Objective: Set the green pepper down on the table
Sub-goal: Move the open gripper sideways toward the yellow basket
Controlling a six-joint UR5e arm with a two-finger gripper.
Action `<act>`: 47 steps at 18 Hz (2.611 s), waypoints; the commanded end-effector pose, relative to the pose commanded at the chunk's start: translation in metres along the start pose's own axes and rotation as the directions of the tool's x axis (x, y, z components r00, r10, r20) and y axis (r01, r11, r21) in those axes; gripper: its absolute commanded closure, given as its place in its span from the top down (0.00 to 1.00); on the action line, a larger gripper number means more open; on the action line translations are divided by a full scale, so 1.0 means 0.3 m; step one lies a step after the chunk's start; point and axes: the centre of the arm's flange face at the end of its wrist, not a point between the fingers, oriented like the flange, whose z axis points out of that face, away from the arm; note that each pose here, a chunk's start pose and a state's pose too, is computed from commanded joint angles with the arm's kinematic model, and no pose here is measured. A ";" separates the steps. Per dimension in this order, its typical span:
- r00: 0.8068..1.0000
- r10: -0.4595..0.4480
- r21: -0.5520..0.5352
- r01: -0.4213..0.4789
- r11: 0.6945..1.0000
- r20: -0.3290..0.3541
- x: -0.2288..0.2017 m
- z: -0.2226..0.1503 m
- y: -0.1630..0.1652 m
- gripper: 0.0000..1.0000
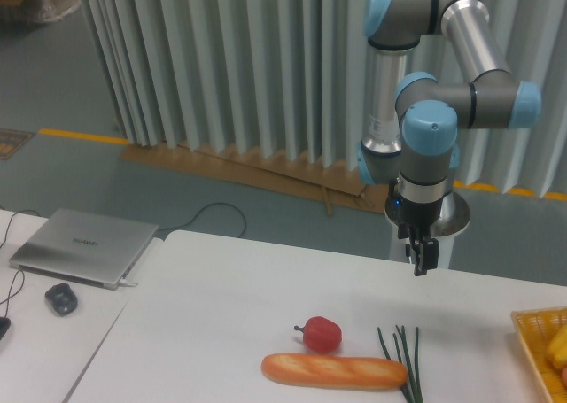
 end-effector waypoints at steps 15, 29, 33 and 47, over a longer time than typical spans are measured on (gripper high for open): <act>0.991 0.123 -0.030 -0.125 0.992 -0.044 -0.065 -0.064 0.127 1.00; 0.998 0.005 -0.033 -0.007 0.999 -0.065 -0.199 -0.011 0.394 1.00; 0.998 0.011 -0.032 -0.014 0.999 -0.068 -0.226 -0.005 0.474 1.00; 0.997 -0.010 -0.033 0.008 0.999 -0.081 -0.275 0.029 0.591 1.00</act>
